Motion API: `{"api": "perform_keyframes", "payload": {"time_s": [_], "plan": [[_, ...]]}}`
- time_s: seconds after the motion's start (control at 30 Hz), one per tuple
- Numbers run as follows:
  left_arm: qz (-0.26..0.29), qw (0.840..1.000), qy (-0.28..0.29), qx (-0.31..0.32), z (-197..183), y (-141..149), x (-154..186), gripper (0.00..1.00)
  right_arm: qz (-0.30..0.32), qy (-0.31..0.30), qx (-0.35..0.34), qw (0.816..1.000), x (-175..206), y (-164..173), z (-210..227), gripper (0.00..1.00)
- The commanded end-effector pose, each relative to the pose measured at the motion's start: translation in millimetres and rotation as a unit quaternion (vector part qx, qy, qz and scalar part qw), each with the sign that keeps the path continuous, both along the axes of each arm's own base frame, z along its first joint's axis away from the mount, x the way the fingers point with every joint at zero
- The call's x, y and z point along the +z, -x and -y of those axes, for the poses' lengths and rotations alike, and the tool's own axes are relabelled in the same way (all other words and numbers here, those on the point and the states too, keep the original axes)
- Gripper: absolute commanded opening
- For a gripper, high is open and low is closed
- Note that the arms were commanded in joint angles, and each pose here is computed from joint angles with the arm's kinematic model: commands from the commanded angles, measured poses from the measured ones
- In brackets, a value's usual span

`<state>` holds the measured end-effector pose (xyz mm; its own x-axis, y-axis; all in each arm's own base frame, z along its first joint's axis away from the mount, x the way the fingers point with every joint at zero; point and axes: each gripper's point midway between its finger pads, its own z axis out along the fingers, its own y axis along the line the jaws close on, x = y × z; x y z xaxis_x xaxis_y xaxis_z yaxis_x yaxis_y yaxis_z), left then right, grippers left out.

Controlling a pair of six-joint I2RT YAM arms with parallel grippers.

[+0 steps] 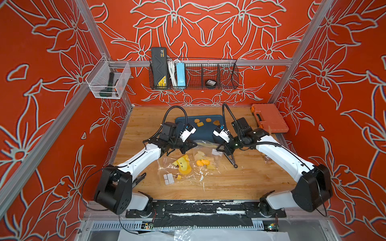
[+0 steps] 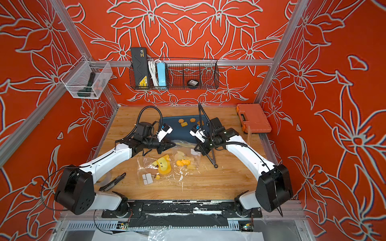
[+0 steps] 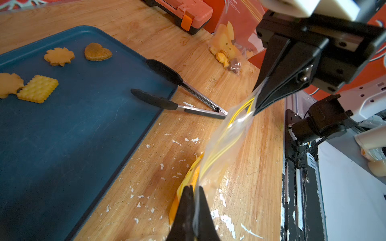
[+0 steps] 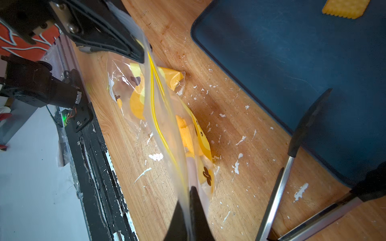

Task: Put the cookies into a resealable bag to prevent moisture
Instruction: Pick up the ziploc bag from the center of the board.

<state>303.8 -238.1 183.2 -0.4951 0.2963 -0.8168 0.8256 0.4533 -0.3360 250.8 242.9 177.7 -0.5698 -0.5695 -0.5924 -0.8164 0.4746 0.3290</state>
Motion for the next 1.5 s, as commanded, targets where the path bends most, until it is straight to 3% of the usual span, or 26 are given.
{"api": "perform_keyframes", "payload": {"time_s": [0.0, 0.03, 0.13, 0.2, 0.27, 0.33, 0.43, 0.47, 0.57, 0.63, 0.67, 0.7, 0.77, 0.83, 0.87, 0.93, 1.0, 1.03, 1.07, 1.1, 1.2, 1.27, 1.3, 1.33, 1.4, 1.47], "plan": [[0.029, 0.999, 0.01, -0.015, 2.4, 4.6, 11.8, 0.0, 0.023, 0.012, 0.014, 1.0, 5.5, -1.2, -4.3, 0.2], [0.029, 0.999, 0.01, -0.015, 2.4, 4.7, 11.5, 0.0, 0.022, 0.013, 0.016, 1.0, 5.3, -0.5, -4.2, 0.0], [0.029, 0.999, 0.01, -0.015, 2.4, 4.6, 11.7, 0.0, 0.014, 0.009, 0.029, 0.999, 7.6, 2.9, -8.1, 0.0], [0.029, 0.999, 0.01, -0.016, 2.4, 4.7, 11.5, 0.0, 0.023, 0.017, 0.026, 0.999, 5.5, 1.1, -7.7, 0.23], [0.029, 0.999, 0.01, -0.017, 2.7, 4.9, 11.7, 0.0, 0.027, 0.019, 0.028, 0.999, 6.8, 1.7, -8.1, 0.0], [0.029, 0.999, 0.011, -0.017, 2.7, 5.4, 11.9, 0.0, 0.025, 0.02, 0.033, 0.999, 7.5, 3.4, -8.7, 0.0], [0.029, 0.999, 0.011, -0.018, 2.7, 5.3, 11.7, 0.0, 0.031, 0.025, 0.031, 0.999, 6.2, 1.6, -8.6, 0.18], [0.03, 0.999, 0.011, -0.018, 2.7, 5.4, 12.1, 0.0, 0.03, 0.025, 0.032, 0.999, 6.6, 2.1, -8.6, 0.02], [0.029, 0.999, 0.011, -0.018, 2.8, 5.7, 12.1, 0.0, 0.021, 0.02, 0.046, 0.999, 9.1, 6.6, -12.7, 0.0], [0.029, 0.999, 0.012, -0.019, 2.9, 5.9, 12.2, 0.0, 0.033, 0.029, 0.043, 0.998, 7.2, 4.0, -13.0, 0.19], [0.029, 0.999, 0.012, -0.019, 3.0, 5.8, 12.5, 0.0, 0.037, 0.033, 0.041, 0.998, 6.7, 3.3, -12.3, 0.15], [0.029, 0.999, 0.012, -0.019, 2.9, 5.9, 12.5, 0.0, 0.037, 0.034, 0.043, 0.998, 7.3, 3.7, -12.8, 0.0], [0.029, 0.999, 0.012, -0.018, 2.8, 5.9, 12.2, 0.0, 0.031, 0.035, 0.053, 0.998, 7.8, 6.5, -13.9, 0.0], [0.03, 0.999, 0.012, -0.019, 2.9, 5.9, 12.9, 0.0, 0.035, 0.041, 0.054, 0.997, 6.6, 6.3, -14.7, 0.24], [0.03, 0.999, 0.012, -0.018, 2.7, 5.8, 12.8, 0.0, 0.039, 0.043, 0.055, 0.997, 6.1, 6.6, -14.9, 0.26], [0.03, 0.999, 0.012, -0.018, 2.7, 5.8, 12.7, 0.0, 0.037, 0.042, 0.059, 0.997, 6.3, 8.6, -15.8, 0.0], [0.03, 0.999, 0.012, -0.018, 2.8, 5.7, 12.4, 0.0, 0.033, 0.043, 0.066, 0.996, 6.0, 10.9, -16.9, 0.01], [0.03, 0.999, 0.012, -0.018, 2.8, 5.8, 12.6, 0.0, 0.035, 0.046, 0.065, 0.996, 5.3, 10.2, -16.9, 0.13], [0.03, 0.999, 0.012, -0.018, 2.7, 5.8, 12.6, 0.0, 0.041, 0.048, 0.062, 0.996, 4.9, 8.7, -16.7, 0.16], [0.03, 0.999, 0.011, -0.018, 2.7, 6.0, 12.5, 0.0, 0.041, 0.048, 0.061, 0.996, 4.5, 9.1, -16.7, 0.02], [0.03, 0.999, 0.011, -0.018, 2.4, 5.9, 12.4, 0.0, 0.035, 0.048, 0.07, 0.996, 6.2, 11.0, -18.0, 0.0], [0.03, 0.999, 0.011, -0.018, 2.6, 6.2, 12.8, 0.0, 0.044, 0.053, 0.066, 0.995, 5.8, 8.0, -18.0, 0.19], [0.031, 0.999, 0.012, -0.019, 2.6, 6.2, 13.4, 0.0, 0.046, 0.054, 0.065, 0.995, 5.7, 7.7, -17.7, 0.14], [0.031, 0.999, 0.011, -0.018, 2.4, 6.3, 13.0, 0.0, 0.042, 0.054, 0.067, 0.995, 5.9, 8.7, -18.0, 0.0], [0.032, 0.999, 0.012, -0.019, 2.6, 6.3, 13.9, 0.0, 0.037, 0.052, 0.076, 0.995, 6.9, 11.2, -20.0, 0.0], [0.031, 0.999, 0.012, -0.019, 2.7, 6.4, 13.6, 0.0, 0.042, 0.055, 0.073, 0.995, 6.9, 9.2, -20.8, 0.2]]}}
